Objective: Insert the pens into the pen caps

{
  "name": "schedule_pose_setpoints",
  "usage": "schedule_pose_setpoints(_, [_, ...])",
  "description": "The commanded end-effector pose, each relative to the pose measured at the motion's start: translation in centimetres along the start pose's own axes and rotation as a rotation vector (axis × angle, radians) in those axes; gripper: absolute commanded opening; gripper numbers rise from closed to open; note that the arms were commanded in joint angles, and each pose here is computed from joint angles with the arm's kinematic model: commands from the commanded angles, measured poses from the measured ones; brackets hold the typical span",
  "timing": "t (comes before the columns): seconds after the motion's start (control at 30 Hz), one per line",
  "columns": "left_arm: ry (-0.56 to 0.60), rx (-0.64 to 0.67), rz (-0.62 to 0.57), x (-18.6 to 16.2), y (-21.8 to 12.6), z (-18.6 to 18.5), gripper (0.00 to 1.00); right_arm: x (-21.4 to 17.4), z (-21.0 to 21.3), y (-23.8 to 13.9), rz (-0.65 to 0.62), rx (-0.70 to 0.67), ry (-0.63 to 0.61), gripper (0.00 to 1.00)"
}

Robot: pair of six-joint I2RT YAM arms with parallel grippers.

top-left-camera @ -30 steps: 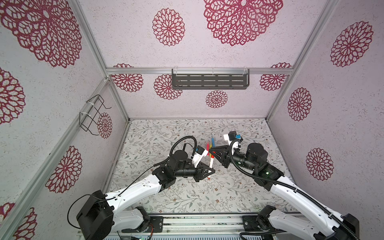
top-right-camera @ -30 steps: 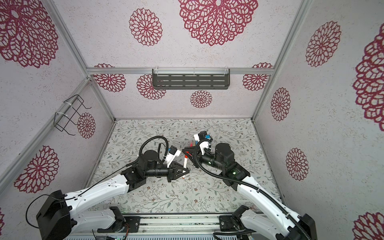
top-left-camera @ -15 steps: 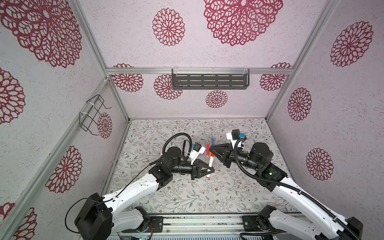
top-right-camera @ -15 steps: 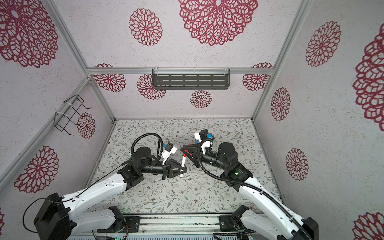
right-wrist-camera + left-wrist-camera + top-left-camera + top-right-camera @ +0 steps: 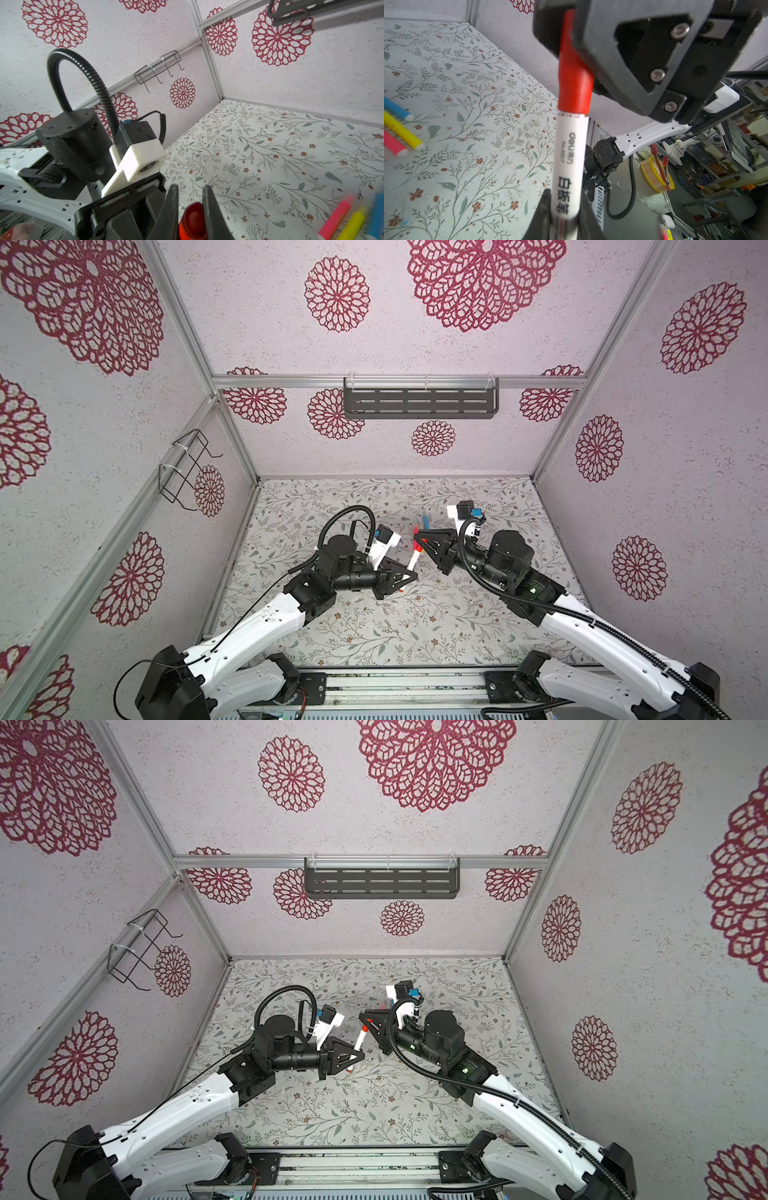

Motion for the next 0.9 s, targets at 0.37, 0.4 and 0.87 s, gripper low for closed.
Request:
schedule_pose_setpoints(0.37, [0.131, 0.355, -0.547, 13.4, -6.7, 2.2, 0.00, -13.3, -1.3, 0.5, 0.527, -0.104, 0.091, 0.00])
schedule_pose_setpoints(0.4, [0.132, 0.360, -0.548, 13.4, -6.7, 2.2, 0.00, -13.2, -1.2, 0.6, 0.516, -0.106, 0.091, 0.00])
schedule_pose_setpoints(0.87, [0.143, 0.413, -0.486, 12.1, -6.5, 3.0, 0.00, -12.1, 1.3, 0.9, 0.493, -0.034, 0.066, 0.00])
Point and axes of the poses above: each gripper's point midway between its finger pads, its own y axis out along the fingers, its own z axis along the line the jaws close on, x = y × z, the point moved 5 cm from there along -y, back along the fingers, and after that the axes turned 13 degrees about y, right-handed, at the moved point
